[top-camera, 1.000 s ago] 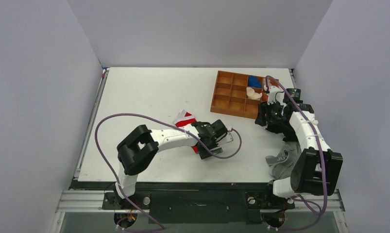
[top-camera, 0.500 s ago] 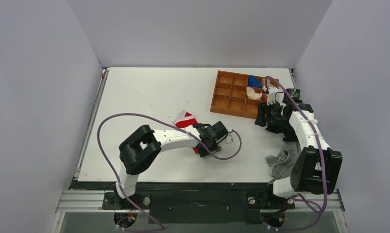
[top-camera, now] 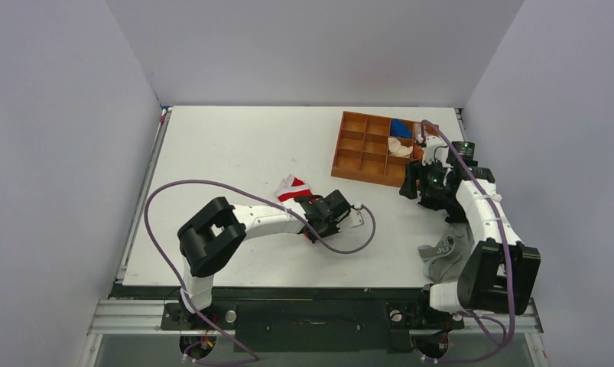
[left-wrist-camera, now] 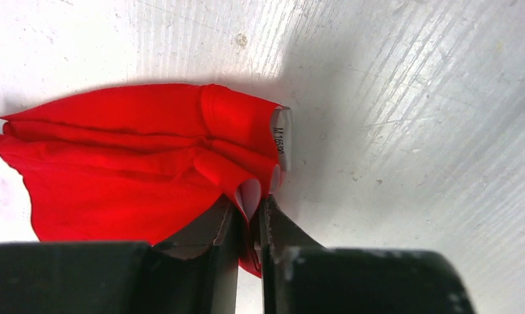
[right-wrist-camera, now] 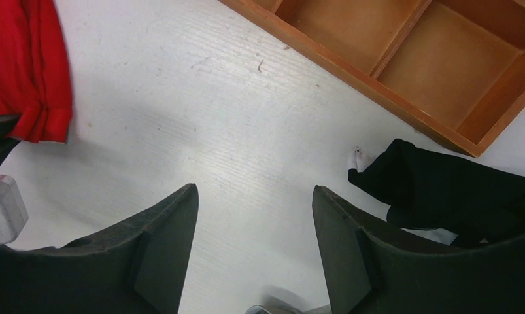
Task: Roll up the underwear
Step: Roll the underwear to the center of the board.
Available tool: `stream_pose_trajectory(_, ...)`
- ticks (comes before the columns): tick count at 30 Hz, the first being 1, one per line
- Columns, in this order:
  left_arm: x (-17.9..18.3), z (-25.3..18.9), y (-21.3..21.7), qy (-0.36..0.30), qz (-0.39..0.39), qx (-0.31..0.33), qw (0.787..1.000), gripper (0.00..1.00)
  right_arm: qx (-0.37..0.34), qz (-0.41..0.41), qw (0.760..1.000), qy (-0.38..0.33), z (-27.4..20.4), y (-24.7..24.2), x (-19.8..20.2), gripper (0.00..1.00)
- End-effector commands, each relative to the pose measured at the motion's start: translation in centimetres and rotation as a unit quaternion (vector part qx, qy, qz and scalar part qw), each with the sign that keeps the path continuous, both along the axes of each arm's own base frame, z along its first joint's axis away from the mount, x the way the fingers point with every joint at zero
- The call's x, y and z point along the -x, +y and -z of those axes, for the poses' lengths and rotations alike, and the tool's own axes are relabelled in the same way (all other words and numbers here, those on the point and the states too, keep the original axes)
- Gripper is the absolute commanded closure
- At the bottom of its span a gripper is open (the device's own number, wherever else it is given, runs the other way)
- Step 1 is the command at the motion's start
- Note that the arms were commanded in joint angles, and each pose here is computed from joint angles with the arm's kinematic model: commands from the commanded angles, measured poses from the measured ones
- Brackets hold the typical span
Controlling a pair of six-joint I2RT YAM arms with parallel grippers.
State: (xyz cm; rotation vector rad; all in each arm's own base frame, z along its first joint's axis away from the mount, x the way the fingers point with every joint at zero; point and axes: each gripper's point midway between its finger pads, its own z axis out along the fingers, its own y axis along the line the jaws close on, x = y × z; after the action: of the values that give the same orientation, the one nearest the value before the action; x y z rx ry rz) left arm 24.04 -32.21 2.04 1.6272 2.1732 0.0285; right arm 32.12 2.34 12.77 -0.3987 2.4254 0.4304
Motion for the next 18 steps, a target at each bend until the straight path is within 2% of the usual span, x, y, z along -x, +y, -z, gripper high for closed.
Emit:
stream_pose_trajectory(1,2.7,2.9,1.7,0.078,0.036,-0.013,0.996,0.96,-0.015,0.02,0.997,-0.074,-3.6,0.3,-0.7,0.3)
stream_pose_trajectory(3,2.7,2.5,1.7,0.083,0.043,-0.002,0.996,1.0,-0.012,0.023,0.996,-0.085,-4.0,0.4,-0.4,0.22)
stream_pose_trajectory(5,2.6,2.1,1.7,0.094,0.044,0.014,0.994,1.0,-0.013,0.024,0.995,-0.092,-4.2,0.5,0.1,0.2)
stream_pose_trajectory(12,2.9,0.0,1.7,0.131,0.069,0.059,0.987,1.0,-0.034,0.05,0.993,-0.104,-5.9,0.9,1.0,0.17)
stream_pose_trajectory(18,5.0,-1.4,1.5,0.219,0.096,0.093,0.966,1.0,-0.001,0.088,0.987,-0.132,-7.7,-0.5,1.8,0.16)
